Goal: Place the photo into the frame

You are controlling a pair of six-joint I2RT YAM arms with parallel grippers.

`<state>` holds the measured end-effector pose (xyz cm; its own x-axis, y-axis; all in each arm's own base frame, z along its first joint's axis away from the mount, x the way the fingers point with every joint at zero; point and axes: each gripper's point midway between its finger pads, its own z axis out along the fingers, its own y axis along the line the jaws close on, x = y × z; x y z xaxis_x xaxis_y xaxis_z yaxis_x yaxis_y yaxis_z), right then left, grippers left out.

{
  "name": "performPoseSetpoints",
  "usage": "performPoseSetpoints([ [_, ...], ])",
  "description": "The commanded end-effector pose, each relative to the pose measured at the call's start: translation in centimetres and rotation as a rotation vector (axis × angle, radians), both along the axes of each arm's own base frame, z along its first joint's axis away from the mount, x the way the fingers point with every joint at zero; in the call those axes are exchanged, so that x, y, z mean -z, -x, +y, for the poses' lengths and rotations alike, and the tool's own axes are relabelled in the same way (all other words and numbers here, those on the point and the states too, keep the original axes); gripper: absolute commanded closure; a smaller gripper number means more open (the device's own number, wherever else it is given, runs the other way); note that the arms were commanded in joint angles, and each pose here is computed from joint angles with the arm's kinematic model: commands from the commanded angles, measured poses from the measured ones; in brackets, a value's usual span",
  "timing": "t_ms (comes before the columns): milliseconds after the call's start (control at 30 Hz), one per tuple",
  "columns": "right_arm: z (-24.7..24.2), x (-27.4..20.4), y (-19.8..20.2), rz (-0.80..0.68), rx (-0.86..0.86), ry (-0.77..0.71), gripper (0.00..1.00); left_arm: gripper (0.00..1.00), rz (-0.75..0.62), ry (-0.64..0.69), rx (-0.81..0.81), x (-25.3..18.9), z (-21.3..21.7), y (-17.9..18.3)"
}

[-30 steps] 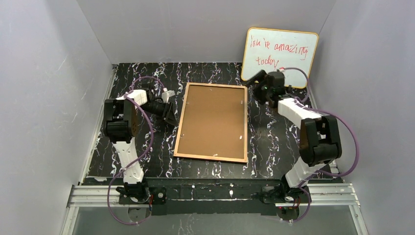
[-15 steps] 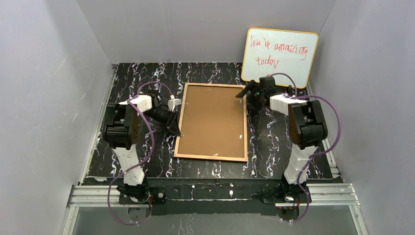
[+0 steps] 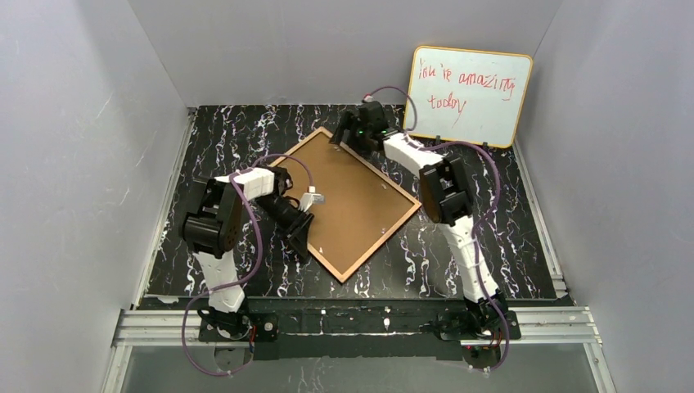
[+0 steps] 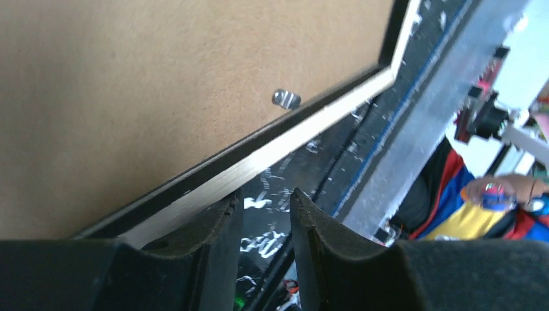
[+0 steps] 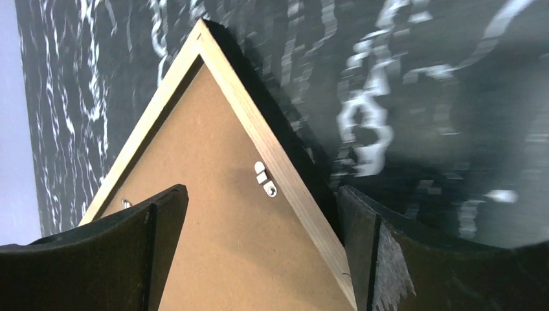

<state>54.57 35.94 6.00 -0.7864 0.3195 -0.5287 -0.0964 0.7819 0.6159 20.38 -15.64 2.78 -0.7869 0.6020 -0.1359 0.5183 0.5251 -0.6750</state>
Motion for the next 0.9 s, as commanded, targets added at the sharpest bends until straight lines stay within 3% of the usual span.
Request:
performPoseSetpoints([
  [0, 4.2, 0.2, 6.1, 0.127, -0.17, 0.063, 0.03, 0.67, -0.077, 0.18, 0.129, -2.6, -2.6, 0.7],
  [200, -3.8, -7.7, 4.4, -0.031, -0.01, 0.142, 0.01, 0.59, -0.095, 0.22, 0.227, -6.3, -1.4, 0.3],
  [367, -11.4, -11.4, 7.0, -0.053, 0.192, 0.178, 0.01, 0.44, -0.19, 0.18, 0.189, -10.0, 1.0, -4.4],
  [567, -14.3, -10.7, 16.6, 0.099, 0.179, 0.122, 0.01, 0.42, -0.41, 0.021, -0.221, -10.8, 9.3, -18.1],
  [667, -15.3, -8.5, 22.3, 0.208, 0.163, 0.068, 0.01, 0.48, -0.449, -0.088, -0.457, -9.2, 14.6, -23.8],
  [767, -16.3, -8.2, 25.7, 0.209, 0.186, -0.008, 0.01, 0.54, -0.431, -0.139, -0.582, -7.0, 18.4, -26.6],
  [867, -16.8, -7.7, 28.2, 0.245, 0.198, -0.056, 0.01, 0.56, -0.396, -0.174, -0.62, -4.3, 19.8, -27.2],
])
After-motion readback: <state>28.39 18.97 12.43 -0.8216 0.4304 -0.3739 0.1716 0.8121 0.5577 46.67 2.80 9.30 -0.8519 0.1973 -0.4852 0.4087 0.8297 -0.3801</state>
